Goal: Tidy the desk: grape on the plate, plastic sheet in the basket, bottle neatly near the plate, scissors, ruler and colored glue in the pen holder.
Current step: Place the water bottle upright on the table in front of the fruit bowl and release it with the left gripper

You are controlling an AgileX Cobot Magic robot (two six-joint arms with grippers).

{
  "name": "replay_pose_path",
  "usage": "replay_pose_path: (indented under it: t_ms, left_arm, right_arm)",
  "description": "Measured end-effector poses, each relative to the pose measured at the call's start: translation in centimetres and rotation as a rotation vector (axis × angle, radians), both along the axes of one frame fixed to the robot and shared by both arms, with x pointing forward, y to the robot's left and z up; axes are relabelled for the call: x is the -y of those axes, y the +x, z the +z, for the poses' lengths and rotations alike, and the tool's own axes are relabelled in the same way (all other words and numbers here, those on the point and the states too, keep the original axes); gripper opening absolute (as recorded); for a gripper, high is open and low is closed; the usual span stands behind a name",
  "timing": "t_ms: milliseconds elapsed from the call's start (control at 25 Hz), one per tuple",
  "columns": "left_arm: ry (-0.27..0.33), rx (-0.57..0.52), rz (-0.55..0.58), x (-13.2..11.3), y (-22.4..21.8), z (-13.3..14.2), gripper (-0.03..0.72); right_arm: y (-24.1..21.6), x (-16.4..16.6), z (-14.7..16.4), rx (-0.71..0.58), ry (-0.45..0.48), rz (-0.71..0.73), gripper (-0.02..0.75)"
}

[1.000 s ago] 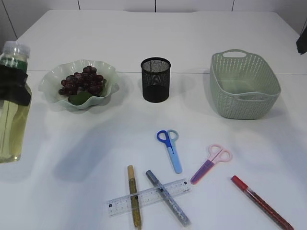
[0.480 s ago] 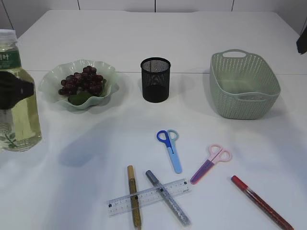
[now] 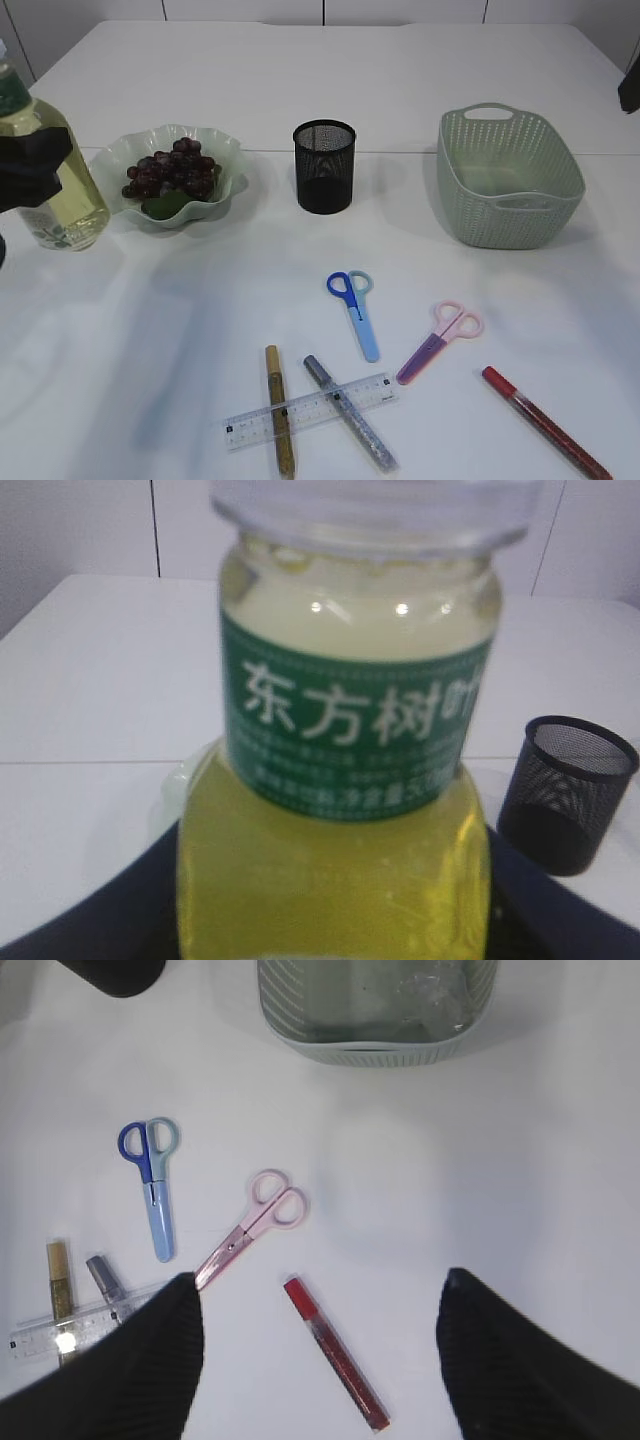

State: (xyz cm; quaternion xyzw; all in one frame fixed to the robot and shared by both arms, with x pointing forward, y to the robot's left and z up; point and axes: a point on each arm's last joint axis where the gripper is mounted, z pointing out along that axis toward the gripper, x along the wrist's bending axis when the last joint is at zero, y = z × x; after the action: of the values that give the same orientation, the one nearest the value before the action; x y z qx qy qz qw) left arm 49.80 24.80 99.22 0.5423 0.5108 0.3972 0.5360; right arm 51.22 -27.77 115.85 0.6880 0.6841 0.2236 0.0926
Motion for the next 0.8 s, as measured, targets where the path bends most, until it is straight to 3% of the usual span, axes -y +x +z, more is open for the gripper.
replay_pose_path:
  t_ms: [200, 400, 800]
  left_arm:
    - [0.001, 0.06, 0.023, 0.1, 1.7, -2.9, 0.436]
    - [0.022, -0.041, 0.024, 0.5, 2.4, -6.4, 0.436]
    - [0.022, -0.033, 0.004, 1.7, 4.8, -7.4, 0.436]
  right_arm:
    - [0.0, 0.0, 0.0, 0.002, -0.004, 0.008, 0.563]
    - [0.0, 0.0, 0.0, 0.002, -0.004, 0.008, 0.563]
    - [0.0, 0.0, 0.0, 0.003, -0.007, 0.012, 0.563]
